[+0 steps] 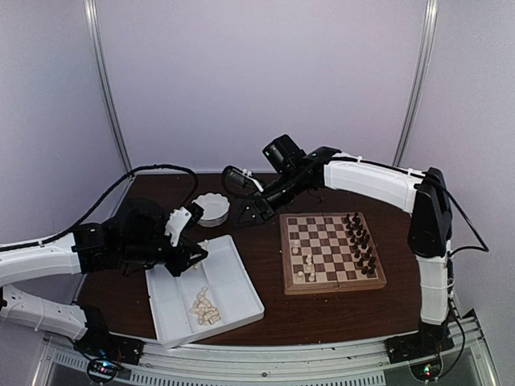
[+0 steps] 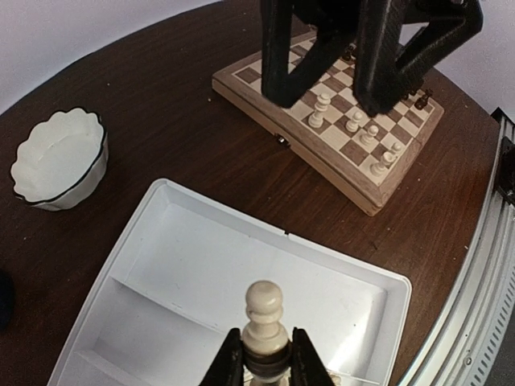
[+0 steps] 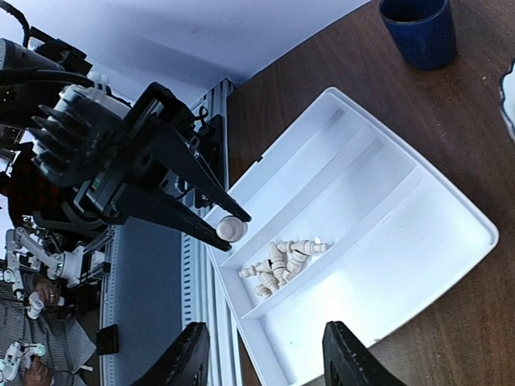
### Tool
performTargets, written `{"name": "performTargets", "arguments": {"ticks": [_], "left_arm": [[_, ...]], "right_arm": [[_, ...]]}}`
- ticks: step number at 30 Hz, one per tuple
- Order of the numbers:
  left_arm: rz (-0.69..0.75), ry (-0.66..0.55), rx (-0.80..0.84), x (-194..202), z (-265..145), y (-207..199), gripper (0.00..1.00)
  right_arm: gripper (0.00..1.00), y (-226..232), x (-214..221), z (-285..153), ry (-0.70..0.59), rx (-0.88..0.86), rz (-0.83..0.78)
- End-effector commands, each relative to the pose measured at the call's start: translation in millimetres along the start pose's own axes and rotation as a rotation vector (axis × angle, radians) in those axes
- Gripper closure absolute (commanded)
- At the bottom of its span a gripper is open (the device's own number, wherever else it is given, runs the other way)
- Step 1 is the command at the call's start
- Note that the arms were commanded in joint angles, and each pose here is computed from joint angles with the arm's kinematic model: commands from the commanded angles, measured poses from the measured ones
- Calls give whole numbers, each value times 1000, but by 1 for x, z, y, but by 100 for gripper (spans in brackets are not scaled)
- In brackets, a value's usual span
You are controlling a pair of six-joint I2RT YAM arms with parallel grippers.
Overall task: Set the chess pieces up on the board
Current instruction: Pass from the left arm to the right
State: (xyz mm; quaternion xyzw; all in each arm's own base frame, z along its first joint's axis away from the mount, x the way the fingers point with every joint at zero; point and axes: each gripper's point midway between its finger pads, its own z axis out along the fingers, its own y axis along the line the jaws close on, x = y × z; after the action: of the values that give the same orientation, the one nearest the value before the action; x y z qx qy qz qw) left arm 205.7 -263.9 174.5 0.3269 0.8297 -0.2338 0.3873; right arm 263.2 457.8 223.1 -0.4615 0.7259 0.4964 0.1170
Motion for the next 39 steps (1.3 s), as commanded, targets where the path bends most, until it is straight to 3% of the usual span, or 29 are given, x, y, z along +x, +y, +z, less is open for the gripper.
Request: {"name": "performTargets", "arguments": {"ticks": [1, 11, 28, 35, 39], "left_arm": [[24, -73, 51, -18, -2, -8, 85], [8, -71, 95, -20, 1, -16, 85], [-4, -77, 130, -21, 2, -22, 84], [-14, -75, 105, -18, 3, -17, 84], [-18, -67, 68, -13, 4, -11, 75]], "right_arm": [[48, 22, -4, 22, 4, -102, 26], [48, 29, 0, 49, 27, -141, 37], [60, 24, -2, 64, 33, -94, 38], [85, 28, 0, 67, 45, -101, 27], [92, 30, -1, 64, 42, -96, 20]]}}
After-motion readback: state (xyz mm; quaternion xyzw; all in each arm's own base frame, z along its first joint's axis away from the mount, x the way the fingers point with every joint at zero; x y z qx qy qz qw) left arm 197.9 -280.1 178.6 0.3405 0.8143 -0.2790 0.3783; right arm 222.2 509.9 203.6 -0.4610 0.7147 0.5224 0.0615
